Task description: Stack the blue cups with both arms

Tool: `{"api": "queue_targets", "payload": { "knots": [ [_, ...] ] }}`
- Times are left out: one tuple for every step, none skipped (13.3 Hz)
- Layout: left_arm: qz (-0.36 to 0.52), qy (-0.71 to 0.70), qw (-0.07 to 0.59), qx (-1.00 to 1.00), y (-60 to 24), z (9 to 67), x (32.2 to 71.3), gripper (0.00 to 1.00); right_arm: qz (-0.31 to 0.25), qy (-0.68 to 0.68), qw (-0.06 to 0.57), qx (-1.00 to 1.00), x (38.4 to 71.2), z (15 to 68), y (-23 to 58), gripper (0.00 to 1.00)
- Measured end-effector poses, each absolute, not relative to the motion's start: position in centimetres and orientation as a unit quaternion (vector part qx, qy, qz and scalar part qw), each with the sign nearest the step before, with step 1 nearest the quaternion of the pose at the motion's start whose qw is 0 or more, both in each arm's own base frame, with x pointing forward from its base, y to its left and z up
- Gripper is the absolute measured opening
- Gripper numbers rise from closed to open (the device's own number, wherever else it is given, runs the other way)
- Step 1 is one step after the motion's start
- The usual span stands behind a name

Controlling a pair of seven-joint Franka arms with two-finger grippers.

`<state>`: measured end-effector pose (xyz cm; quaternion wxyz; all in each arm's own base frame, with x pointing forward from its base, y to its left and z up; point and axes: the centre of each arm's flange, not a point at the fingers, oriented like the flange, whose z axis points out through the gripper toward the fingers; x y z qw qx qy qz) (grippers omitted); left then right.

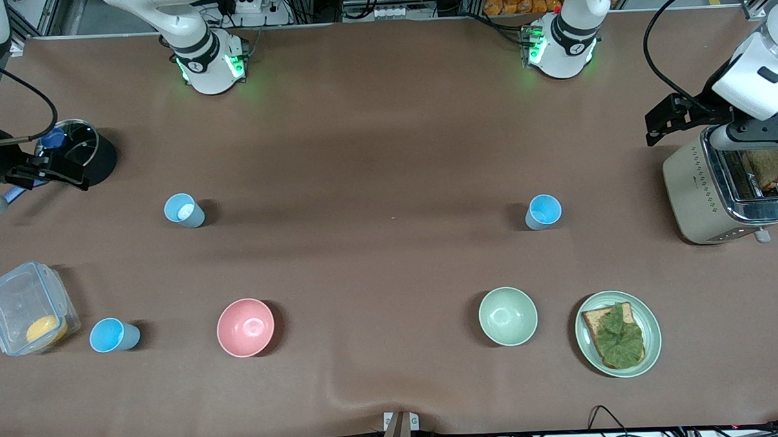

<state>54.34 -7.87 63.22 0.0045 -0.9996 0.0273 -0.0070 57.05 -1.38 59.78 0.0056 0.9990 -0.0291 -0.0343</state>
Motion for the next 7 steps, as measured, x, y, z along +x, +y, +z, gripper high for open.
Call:
{"api": "queue_targets", "payload": {
  "knots": [
    [-0.007,0.027,0.005,-1.000,-7.86,63.21,54.34,1.00,-0.034,-0.029,0.006,0.999,57.05,59.78,-1.39,1.00],
    [-0.007,0.027,0.005,-1.000,-7.87,63.26,54.34,1.00,-0.034,-0.029,0.006,0.999,57.05,59.77,-1.39,1.00],
    [-0.009,0.028,0.004,-1.000,-7.90,63.38,54.33,1.00,-0.034,-0.029,0.006,0.999,57.05,59.77,-1.41,1.00],
    [-0.009,0.028,0.004,-1.000,-7.95,63.45,54.33,1.00,-0.034,-0.029,0.006,0.999,57.05,59.76,-1.41,1.00],
    [-0.009,0.028,0.004,-1.000,-7.99,63.45,54.33,1.00,-0.034,-0.029,0.006,0.999,57.05,59.76,-1.41,1.00],
    [-0.009,0.028,0.004,-1.000,-8.00,63.45,54.32,1.00,-0.034,-0.029,0.006,0.999,57.05,59.76,-1.42,1.00],
    [-0.009,0.028,0.004,-1.000,-8.00,63.45,54.32,1.00,-0.034,-0.030,0.006,0.999,57.05,59.76,-1.47,1.00]
  ]
}}
